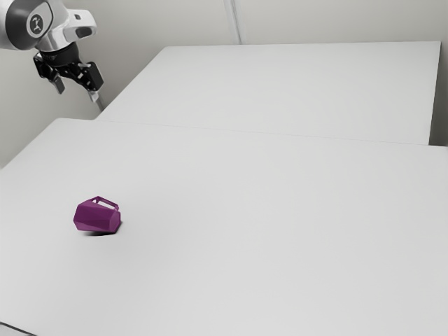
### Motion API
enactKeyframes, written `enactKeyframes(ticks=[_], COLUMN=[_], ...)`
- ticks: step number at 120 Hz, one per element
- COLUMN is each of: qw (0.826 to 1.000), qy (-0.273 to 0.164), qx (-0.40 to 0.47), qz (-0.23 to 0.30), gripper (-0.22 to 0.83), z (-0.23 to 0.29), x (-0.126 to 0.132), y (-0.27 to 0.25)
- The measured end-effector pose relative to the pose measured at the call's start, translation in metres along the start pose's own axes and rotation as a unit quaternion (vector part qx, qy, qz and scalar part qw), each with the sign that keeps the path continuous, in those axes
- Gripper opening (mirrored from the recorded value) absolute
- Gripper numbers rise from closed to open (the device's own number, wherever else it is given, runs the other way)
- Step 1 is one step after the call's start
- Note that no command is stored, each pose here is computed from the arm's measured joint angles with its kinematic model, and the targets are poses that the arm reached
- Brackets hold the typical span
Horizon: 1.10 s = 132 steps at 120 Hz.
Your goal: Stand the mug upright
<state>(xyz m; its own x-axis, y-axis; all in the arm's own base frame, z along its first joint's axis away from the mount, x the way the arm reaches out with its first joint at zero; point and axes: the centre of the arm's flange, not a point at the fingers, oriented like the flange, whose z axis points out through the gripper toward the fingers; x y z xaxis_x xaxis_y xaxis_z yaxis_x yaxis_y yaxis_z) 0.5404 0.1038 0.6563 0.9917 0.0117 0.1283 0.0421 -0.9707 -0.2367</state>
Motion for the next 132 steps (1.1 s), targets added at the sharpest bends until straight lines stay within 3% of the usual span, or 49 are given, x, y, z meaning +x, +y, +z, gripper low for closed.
enactKeyframes(ticks=[40, 58, 93, 113, 132], qw=[1.0, 0.996, 0.946, 0.927, 0.918], qy=[-0.015, -0.038, -0.13, -0.152, -0.14], qx=[-0.001, -0.04, -0.209, -0.273, -0.319], qz=[-0.022, -0.071, -0.209, -0.206, -0.192], gripper=[0.62, 0.62, 0.62, 0.62, 0.62], z=[0.017, 0.044, 0.187, 0.261, 0.308], x=[-0.005, -0.016, -0.062, -0.066, -0.068], y=[-0.013, -0.046, -0.159, -0.179, -0.202])
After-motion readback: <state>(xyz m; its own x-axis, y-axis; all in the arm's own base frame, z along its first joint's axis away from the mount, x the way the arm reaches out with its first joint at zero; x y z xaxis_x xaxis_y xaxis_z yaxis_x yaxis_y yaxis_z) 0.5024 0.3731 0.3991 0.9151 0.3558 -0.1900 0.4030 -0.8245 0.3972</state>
